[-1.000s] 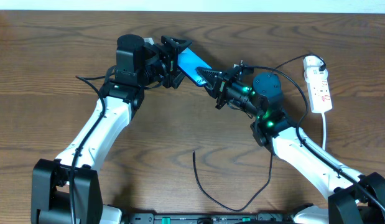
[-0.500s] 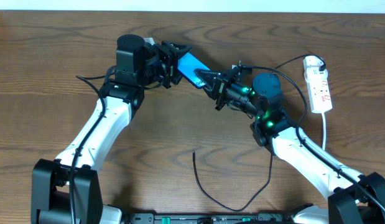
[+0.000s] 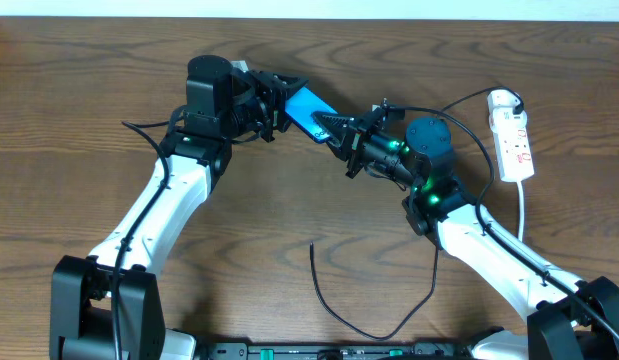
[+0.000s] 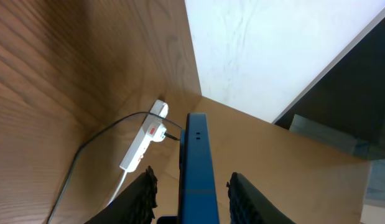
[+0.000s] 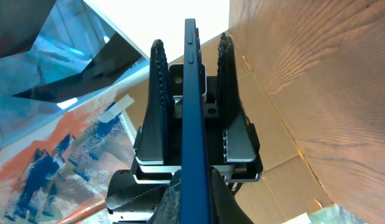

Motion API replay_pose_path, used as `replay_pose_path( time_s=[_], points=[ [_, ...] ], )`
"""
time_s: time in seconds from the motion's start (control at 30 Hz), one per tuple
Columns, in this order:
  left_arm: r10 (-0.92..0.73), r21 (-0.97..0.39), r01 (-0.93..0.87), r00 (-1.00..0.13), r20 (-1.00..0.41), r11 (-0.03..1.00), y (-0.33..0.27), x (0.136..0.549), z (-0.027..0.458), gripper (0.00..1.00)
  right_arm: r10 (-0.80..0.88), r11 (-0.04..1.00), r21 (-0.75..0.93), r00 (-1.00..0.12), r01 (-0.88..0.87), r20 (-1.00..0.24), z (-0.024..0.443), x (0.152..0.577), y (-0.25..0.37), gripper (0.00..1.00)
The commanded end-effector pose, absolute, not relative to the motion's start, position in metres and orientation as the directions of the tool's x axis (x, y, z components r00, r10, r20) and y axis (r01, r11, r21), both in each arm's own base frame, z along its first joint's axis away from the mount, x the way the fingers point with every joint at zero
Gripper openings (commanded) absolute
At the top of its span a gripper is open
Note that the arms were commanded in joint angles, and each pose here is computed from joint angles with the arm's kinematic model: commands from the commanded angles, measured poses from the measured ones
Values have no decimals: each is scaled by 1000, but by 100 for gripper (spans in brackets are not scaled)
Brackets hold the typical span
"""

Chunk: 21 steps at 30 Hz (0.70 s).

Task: Plug charger to phone and switch on socket
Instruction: 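Open the right gripper and pull the left arm back with the phone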

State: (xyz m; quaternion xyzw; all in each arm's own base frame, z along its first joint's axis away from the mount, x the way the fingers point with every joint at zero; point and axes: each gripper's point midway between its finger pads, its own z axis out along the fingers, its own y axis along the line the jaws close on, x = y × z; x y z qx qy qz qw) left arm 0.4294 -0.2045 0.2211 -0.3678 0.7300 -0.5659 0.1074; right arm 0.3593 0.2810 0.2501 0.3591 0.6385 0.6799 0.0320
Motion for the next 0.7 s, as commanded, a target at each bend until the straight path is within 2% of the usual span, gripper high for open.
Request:
replay_pose_path(
  time_s=[0.0,0.23,0.67],
  points=[
    [-651,-925,-367,-727,219,99,-205,428,236,35,454,-178,900,-779,397,433,263,351,290,1],
    [-652,-925,-367,-726,218,99,-204,428,236,33,448,-176,900,-782,398,434,263,350,291,1],
    [-651,-927,-359,-730,208,106,-204,428,235,19,446,-174,901,-784,398,433,263,349,292,1]
  ],
)
